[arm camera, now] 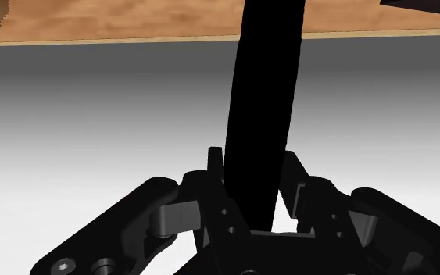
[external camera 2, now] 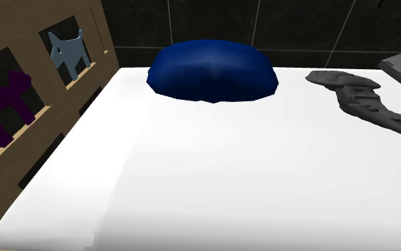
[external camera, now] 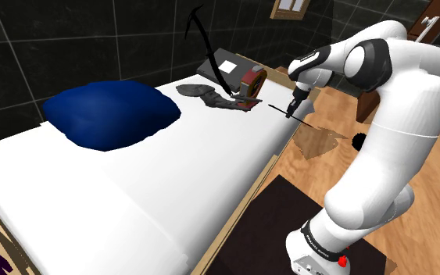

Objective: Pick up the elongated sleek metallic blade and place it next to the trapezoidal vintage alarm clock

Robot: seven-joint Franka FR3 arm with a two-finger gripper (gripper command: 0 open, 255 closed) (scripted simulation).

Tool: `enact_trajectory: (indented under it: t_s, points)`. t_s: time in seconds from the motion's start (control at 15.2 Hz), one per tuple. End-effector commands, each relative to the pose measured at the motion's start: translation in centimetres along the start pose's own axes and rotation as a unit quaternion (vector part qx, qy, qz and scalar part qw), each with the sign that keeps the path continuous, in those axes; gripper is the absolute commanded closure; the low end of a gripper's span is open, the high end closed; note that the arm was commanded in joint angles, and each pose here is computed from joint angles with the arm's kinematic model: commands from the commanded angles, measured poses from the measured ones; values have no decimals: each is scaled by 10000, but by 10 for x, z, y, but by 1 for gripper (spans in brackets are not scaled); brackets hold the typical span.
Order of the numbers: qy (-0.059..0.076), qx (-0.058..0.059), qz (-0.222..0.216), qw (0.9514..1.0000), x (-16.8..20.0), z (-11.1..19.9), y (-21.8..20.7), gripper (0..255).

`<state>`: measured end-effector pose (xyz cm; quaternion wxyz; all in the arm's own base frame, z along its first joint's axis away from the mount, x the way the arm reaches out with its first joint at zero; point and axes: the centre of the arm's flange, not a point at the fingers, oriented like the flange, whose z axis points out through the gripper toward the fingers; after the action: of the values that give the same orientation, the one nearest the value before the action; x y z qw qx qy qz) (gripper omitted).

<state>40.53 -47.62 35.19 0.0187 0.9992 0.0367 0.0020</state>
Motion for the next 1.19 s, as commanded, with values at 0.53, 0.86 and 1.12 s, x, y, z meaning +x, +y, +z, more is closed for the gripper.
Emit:
enact_trajectory:
  t_s: [0.53, 0.86, 1.12]
  points:
    - [0, 0, 0, 10000, 0, -40, 0, 0]
    - [0, 0, 0, 10000, 0, -50, 0, 0]
    - [0, 0, 0, 10000, 0, -50, 0, 0]
